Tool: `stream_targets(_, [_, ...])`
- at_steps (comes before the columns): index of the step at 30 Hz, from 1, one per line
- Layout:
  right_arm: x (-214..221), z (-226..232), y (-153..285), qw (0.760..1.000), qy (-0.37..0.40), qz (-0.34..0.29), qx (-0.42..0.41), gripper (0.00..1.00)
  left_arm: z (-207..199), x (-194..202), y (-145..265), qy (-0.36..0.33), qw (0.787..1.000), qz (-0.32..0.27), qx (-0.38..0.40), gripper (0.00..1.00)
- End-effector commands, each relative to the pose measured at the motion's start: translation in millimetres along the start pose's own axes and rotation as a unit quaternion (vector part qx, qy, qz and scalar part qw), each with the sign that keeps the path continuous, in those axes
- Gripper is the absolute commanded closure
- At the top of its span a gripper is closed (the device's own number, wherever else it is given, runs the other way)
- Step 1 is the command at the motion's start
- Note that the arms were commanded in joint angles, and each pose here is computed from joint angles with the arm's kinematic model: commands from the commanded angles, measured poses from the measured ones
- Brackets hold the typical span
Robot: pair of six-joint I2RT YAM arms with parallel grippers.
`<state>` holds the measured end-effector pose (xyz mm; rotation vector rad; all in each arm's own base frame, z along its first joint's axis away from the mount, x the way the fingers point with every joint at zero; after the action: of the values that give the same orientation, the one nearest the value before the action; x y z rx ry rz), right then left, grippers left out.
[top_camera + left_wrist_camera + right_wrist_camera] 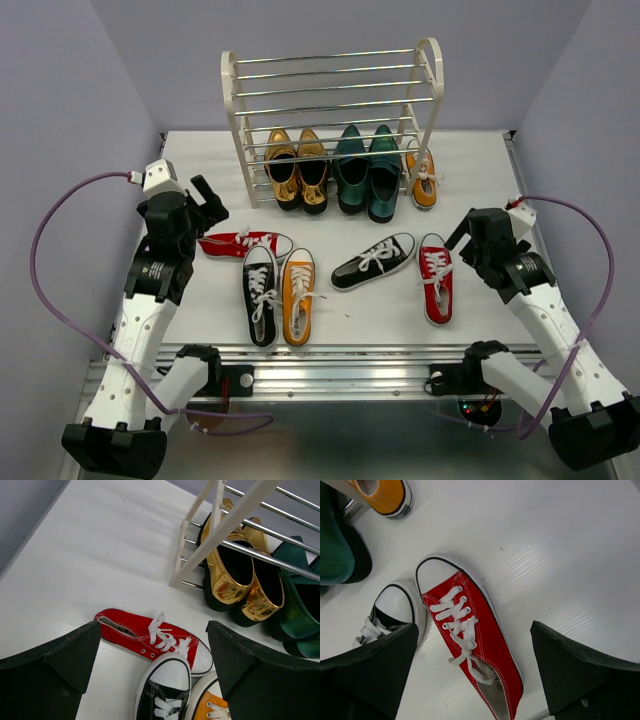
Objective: Place and organize the shoes onto the shoe shelf
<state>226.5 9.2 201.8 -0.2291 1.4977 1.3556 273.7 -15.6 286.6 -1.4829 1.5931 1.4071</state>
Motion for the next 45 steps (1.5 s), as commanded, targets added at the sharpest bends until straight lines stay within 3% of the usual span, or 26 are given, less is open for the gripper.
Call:
stream_targets(1, [15.3,8.8,-7.9,0.999,-0.022,0.033,-0.010,0.00,-2.7,-7.2,0.0,0.011,1.000,-0.011,-0.001,0.01])
stream_targets(4, [30.0,8.6,-16.5,0.998,-0.014,0.061,0.000,0.00,-1.8,-3.7,-1.8,0.012,1.000,-0.004,-0.006,0.01])
stream_targets(8, [46.1,22.2,-19.7,0.994,0.010,0.103,-0.045,0.00,-3.5,-3.6,-2.3,0.010,1.000,-0.002,0.000,0.01])
stream_targets(19, [93.6,7.8,-17.0,0.983,-0.067,0.166,-0.044,0.00,-7.1,9.1,-6.8,0.004,1.000,0.018,0.017,0.01])
stream_targets(30, [116.2,-13.5,-10.4,0.972,-0.103,0.208,0.020,0.01,-9.5,16.6,-10.4,0.002,0.999,0.031,0.026,0.01])
stream_targets(36, [123.6,-18.0,-13.5,0.969,-0.129,0.209,0.037,0.06,-8.8,21.8,-10.2,0.001,0.999,0.038,0.029,0.01])
stream_targets(40, [129.4,-22.5,-12.1,0.967,-0.140,0.209,0.034,0.18,-6.1,24.7,-10.9,-0.005,0.999,0.040,0.024,0.01])
stream_targets(45, [133.6,-24.7,-11.5,0.966,-0.147,0.208,0.028,0.24,-5.8,29.3,-13.9,-0.006,0.999,0.046,0.023,0.01])
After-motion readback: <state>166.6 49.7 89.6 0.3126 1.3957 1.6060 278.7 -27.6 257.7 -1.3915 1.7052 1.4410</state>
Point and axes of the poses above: each gripper's point midway between its finger pads, its own y axis back along the fingers, its own z axis along the line the jaws close on, x = y × z, the point moved 3 cm from there along y, back along the fingers
